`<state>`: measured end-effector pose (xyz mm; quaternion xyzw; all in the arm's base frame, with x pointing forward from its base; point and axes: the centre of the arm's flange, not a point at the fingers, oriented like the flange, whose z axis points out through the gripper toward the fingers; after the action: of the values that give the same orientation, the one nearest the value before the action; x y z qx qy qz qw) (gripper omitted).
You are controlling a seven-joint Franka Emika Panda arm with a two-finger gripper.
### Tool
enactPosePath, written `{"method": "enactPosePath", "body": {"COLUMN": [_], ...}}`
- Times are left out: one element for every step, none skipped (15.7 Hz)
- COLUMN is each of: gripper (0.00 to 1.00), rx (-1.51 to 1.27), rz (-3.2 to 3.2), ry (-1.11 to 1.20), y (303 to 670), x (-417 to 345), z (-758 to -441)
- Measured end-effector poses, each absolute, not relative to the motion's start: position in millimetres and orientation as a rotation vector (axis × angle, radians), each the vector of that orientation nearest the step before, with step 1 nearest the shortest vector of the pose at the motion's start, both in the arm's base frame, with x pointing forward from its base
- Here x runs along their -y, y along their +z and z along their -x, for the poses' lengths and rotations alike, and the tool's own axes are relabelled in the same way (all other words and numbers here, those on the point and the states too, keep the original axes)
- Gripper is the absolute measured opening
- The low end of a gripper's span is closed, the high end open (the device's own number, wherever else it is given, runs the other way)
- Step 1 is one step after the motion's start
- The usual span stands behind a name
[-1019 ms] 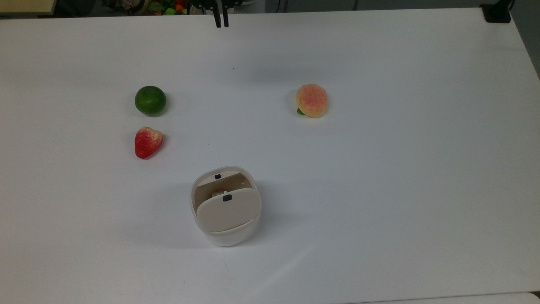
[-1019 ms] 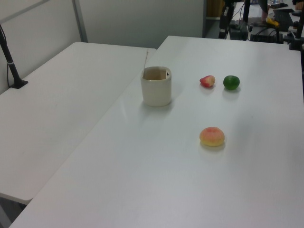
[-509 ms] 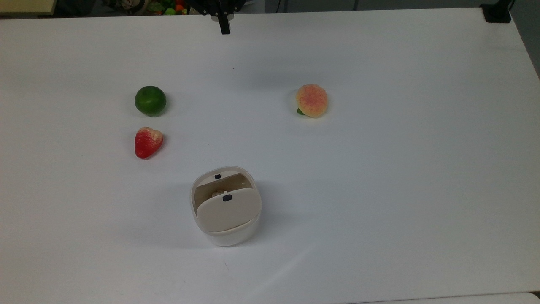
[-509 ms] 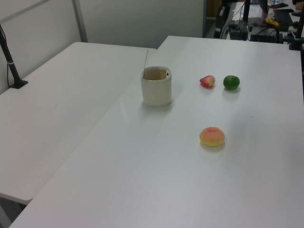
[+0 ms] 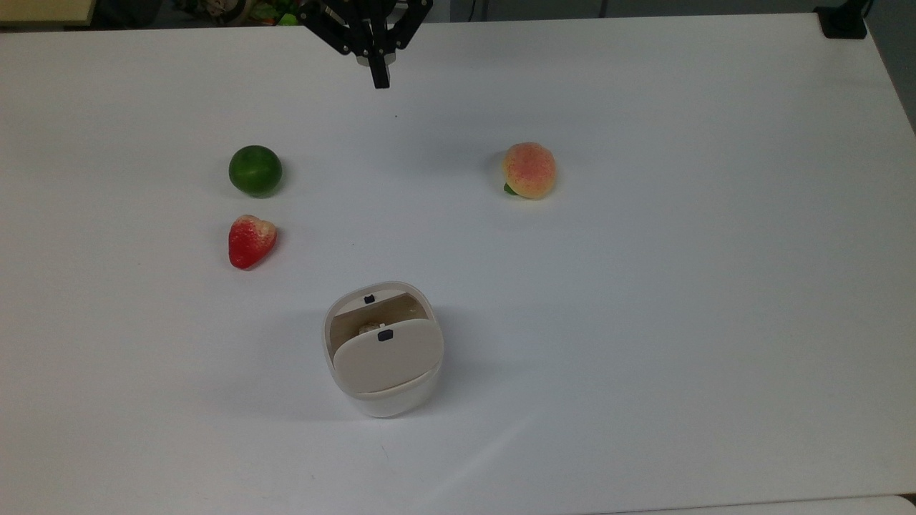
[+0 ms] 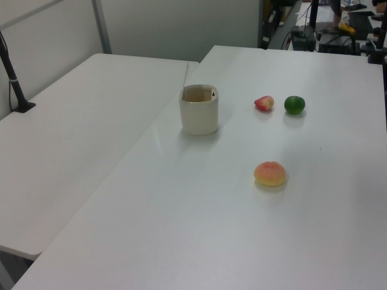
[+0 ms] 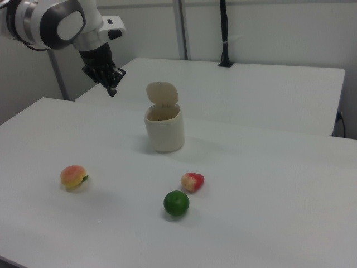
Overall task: Close garbage bin
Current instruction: 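Move the gripper toward the bin and lower it over the raised lid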
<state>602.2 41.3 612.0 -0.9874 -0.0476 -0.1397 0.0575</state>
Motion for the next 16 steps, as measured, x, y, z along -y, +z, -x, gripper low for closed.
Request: {"method": "enactPosePath", "body": {"gripper": [0.02, 0.02, 0.02, 0.02, 0.02, 0.02, 0.02, 0.02, 0.02, 0.02, 0.02, 0.02, 0.02, 0.02, 0.02, 0.02], "rx": [0.139, 0.135, 0.131, 0.127, 0.124, 0.119, 0.114, 0.108, 0.104, 0.101, 0.098, 0.095, 0.091, 0.084, 0.074, 0.056], "rz": [2.987, 2.981, 2.975, 2.969, 2.962, 2.954, 2.945, 2.935, 2.928, 2.927, 2.927, 2.927, 2.926, 2.926, 2.921, 2.912], "ry": [-0.475, -0.515, -0.558, -0.595, -0.633, -0.676, -0.724, -0.769, -0.799, -0.809, -0.812, -0.816, -0.819, -0.825, -0.846, -0.879], "y": [611.5, 610.8, 610.7, 610.7, 610.5, 610.0, 609.5, 608.4, 605.9, 602.5, 597.7, 594.7, 592.5, 590.3, 588.7, 587.0], "x": [-41.1, -40.9, -40.6, -40.3, -40.1, -39.8, -39.4, -38.8, -38.2, -37.7, -37.4, -37.0, -36.4, -34.9, -32.4, -30.1], "z": [-608.1, -612.8, -617.3, -621.0, -624.9, -629.3, -634.2, -639.3, -644.1, -648.1, -652.9, -658.3, -664.6, -670.8, -678.7, -686.7]}}
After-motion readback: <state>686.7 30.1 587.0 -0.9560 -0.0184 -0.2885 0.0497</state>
